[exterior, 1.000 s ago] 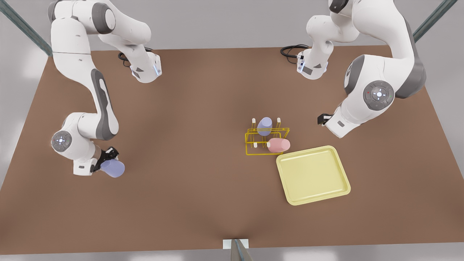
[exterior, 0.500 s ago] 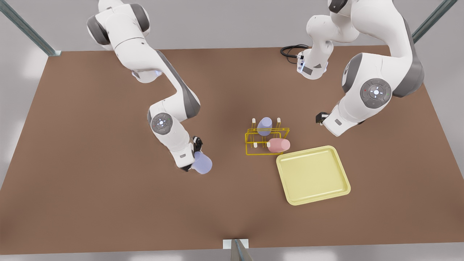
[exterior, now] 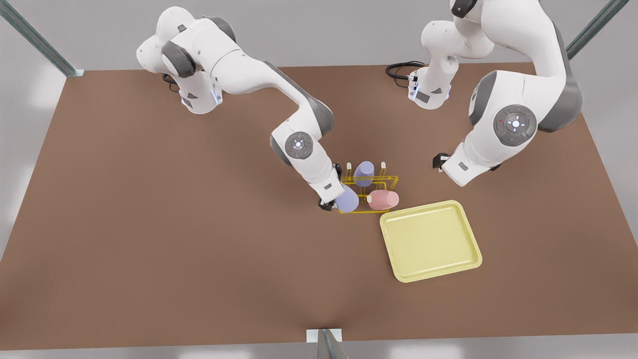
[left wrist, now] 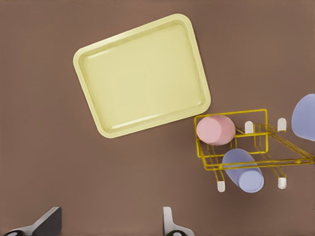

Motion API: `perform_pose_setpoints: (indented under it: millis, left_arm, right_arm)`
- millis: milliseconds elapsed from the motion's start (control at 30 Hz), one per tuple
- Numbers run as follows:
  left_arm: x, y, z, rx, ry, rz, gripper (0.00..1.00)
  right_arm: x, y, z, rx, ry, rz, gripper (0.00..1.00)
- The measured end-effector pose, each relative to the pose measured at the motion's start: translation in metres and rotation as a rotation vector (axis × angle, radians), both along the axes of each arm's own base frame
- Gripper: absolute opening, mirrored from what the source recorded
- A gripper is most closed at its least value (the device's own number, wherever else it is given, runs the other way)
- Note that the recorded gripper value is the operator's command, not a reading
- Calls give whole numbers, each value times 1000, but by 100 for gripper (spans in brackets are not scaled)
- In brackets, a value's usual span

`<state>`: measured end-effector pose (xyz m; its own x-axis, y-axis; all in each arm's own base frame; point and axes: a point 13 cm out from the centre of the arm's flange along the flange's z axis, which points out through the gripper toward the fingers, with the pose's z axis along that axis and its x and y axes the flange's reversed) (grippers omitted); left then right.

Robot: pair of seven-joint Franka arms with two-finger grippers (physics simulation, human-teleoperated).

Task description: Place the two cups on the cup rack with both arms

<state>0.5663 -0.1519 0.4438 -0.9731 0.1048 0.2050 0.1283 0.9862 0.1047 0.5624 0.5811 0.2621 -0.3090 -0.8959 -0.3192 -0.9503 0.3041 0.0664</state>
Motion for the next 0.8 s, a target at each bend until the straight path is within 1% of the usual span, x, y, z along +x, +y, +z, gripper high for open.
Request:
perform_pose_setpoints:
  millis: [233,433,633,667,700,800]
  left_arm:
    - [1,0,-2,1,1,0,100]
    - [2,0,-3,2,1,-1,100]
    - [2,1,-3,2,1,-1,100]
    - [2,1,-3,2,1,-2,100]
    - [2,1,-3,2,1,-2,100]
    - [2,1,-3,2,1,-2,100]
  right_arm:
    - [-26,20,-9,3,31,15,76]
    - [-36,11,-31,-32,68,5,76]
    - [-45,19,-36,-33,74,10,76]
    - [-45,19,-36,-34,75,10,80]
    - [-46,19,-38,-35,74,9,100]
    - [-46,20,-39,-39,72,4,100]
